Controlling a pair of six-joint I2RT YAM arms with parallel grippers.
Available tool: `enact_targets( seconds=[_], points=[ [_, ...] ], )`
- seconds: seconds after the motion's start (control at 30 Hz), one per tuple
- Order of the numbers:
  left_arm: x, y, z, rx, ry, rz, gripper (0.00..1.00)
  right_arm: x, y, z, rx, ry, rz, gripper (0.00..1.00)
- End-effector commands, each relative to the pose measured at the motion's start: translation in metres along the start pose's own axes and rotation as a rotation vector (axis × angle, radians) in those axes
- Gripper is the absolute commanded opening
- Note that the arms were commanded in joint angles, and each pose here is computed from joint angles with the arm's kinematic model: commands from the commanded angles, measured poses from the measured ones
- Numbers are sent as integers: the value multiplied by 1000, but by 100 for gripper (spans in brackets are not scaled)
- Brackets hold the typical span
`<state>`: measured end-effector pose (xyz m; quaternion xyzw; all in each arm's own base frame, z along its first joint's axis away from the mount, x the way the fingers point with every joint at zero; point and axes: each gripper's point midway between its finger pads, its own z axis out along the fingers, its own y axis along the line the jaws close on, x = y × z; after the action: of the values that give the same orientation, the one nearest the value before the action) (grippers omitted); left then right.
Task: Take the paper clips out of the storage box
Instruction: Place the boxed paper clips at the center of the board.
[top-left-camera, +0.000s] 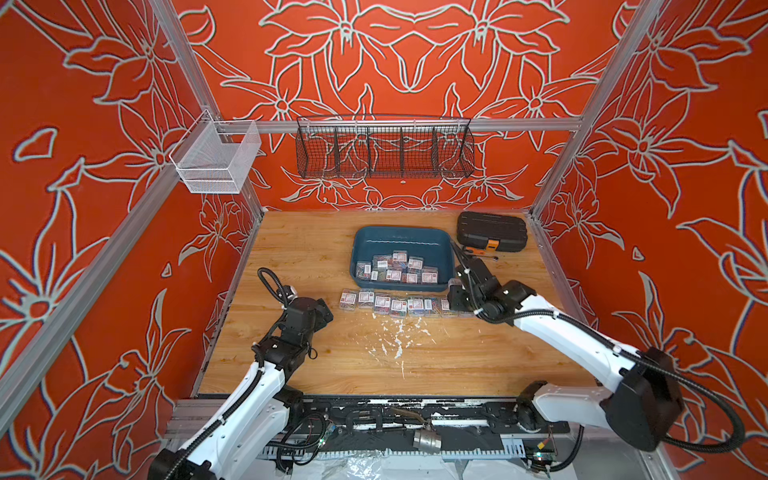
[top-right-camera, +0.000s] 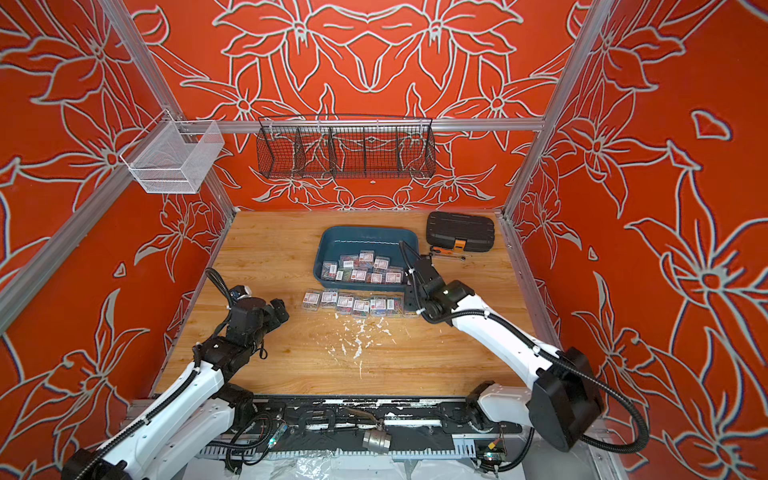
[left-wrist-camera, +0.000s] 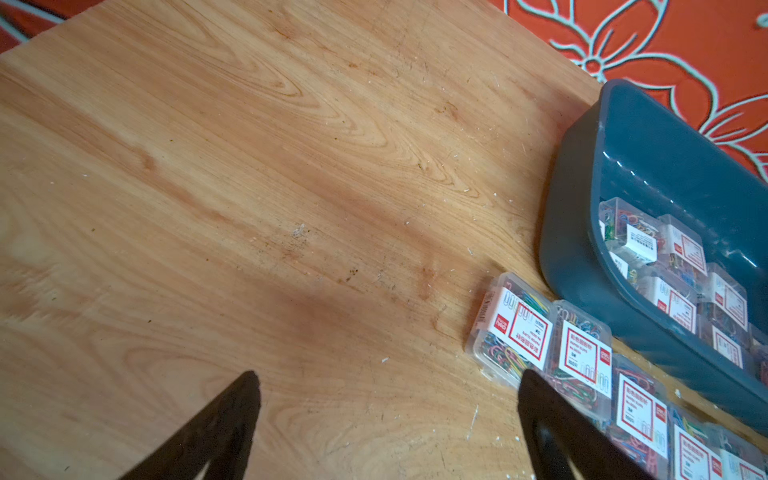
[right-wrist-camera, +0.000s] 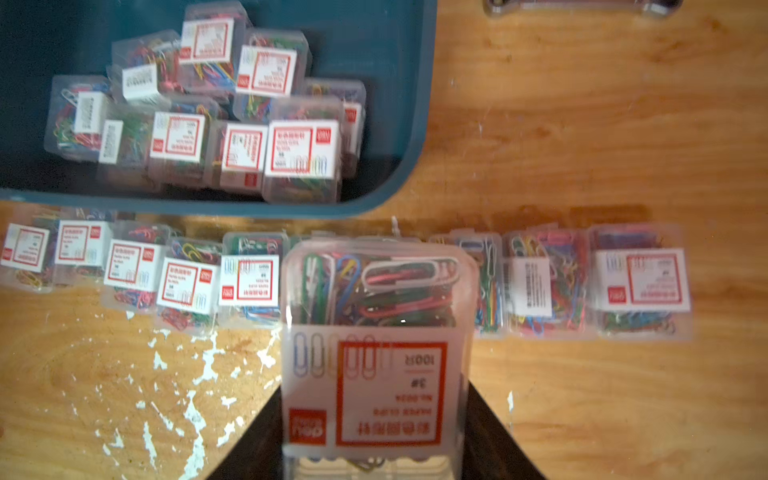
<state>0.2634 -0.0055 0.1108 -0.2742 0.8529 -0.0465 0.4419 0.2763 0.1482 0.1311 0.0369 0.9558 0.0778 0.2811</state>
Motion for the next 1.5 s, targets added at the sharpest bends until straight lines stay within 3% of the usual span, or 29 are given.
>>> enact_targets(
  seconds=[0.0, 0.2, 0.63, 1.17, 1.47],
  points=[
    [2, 4, 2, -12, -3, -8, 94, 13, 2, 1, -37, -4, 71, 43],
    [3, 4, 3, -15, 8, -2, 94, 34, 2, -3, -75, 8, 97, 44],
    [2, 4, 3, -18, 5, -4, 94, 90, 35, 32, -74, 113, 25, 42],
    [1, 5, 3, -22, -1, -10, 94, 98, 80, 78, 57, 191, -155, 41],
    [1, 5, 3, -20, -2, -8, 94, 99, 86, 91, 73, 207, -163, 42]
  ],
)
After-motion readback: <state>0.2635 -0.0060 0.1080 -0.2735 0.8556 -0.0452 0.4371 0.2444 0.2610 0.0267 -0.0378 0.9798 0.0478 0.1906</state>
